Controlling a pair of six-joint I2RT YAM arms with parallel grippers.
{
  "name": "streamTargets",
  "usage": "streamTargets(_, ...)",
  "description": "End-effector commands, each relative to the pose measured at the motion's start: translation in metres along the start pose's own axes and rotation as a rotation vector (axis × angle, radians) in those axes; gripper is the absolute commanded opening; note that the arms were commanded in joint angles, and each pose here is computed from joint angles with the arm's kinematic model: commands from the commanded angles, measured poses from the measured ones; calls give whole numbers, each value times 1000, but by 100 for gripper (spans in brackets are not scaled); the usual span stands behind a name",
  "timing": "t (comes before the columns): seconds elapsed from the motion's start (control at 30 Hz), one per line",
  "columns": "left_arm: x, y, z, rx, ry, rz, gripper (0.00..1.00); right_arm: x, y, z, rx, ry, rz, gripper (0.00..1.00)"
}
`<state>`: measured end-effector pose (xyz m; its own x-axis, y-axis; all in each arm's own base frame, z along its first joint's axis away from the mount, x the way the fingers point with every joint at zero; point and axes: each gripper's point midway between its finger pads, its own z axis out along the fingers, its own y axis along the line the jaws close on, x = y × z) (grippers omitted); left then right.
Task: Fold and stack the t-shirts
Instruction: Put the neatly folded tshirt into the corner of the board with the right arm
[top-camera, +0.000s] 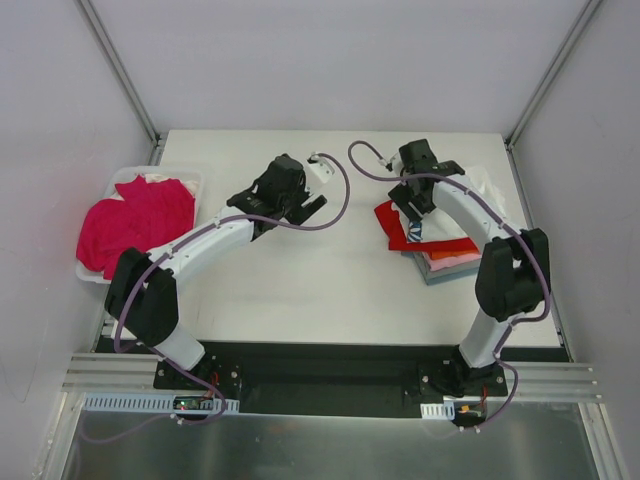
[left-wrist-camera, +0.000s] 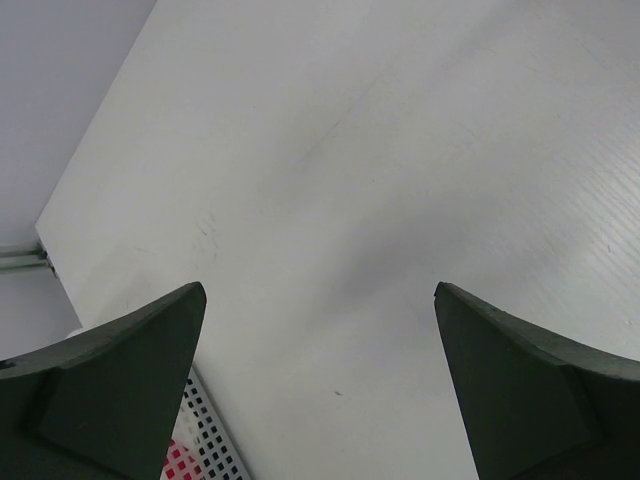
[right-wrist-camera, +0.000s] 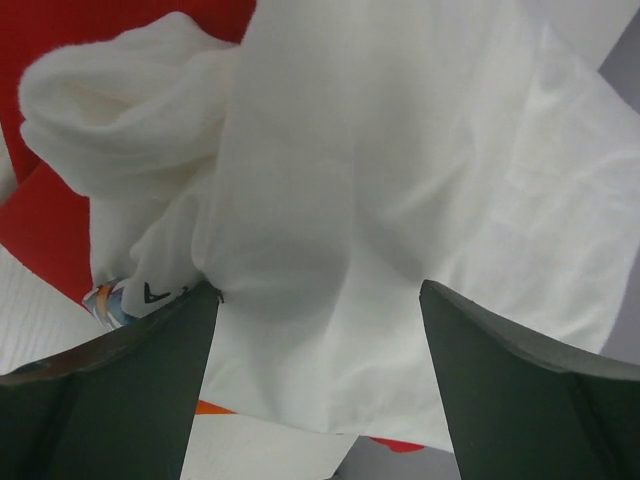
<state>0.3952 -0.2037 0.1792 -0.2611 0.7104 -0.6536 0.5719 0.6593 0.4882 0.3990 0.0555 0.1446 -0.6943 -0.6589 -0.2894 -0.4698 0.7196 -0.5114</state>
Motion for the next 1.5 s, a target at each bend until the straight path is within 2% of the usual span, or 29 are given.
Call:
streamTargets(0.0,1,10,1,-43,-2,-11,99,-13,24,20,-68,-12,-2,86)
streamTargets(0.1,2,11,0,-48,1,-8,100,-11,37,30,-88,9,-31,86)
streamTargets(0.27,4,11,-1,-51,2,-6,99,-13,24,17,-41,-18,-21,86)
streamTargets(0.47,1,11,-6,-47,-14,-23,99,-16,-7,-37,29,-119,56,87)
streamTargets(0.77,1,14,-13,-56,-24,-28,99,-12,-26,-106,32,-269,227,87)
streamTargets(1.47,-2,20,-20,-84,-40,-58,99,4,-21,-111,45,-318,250,86)
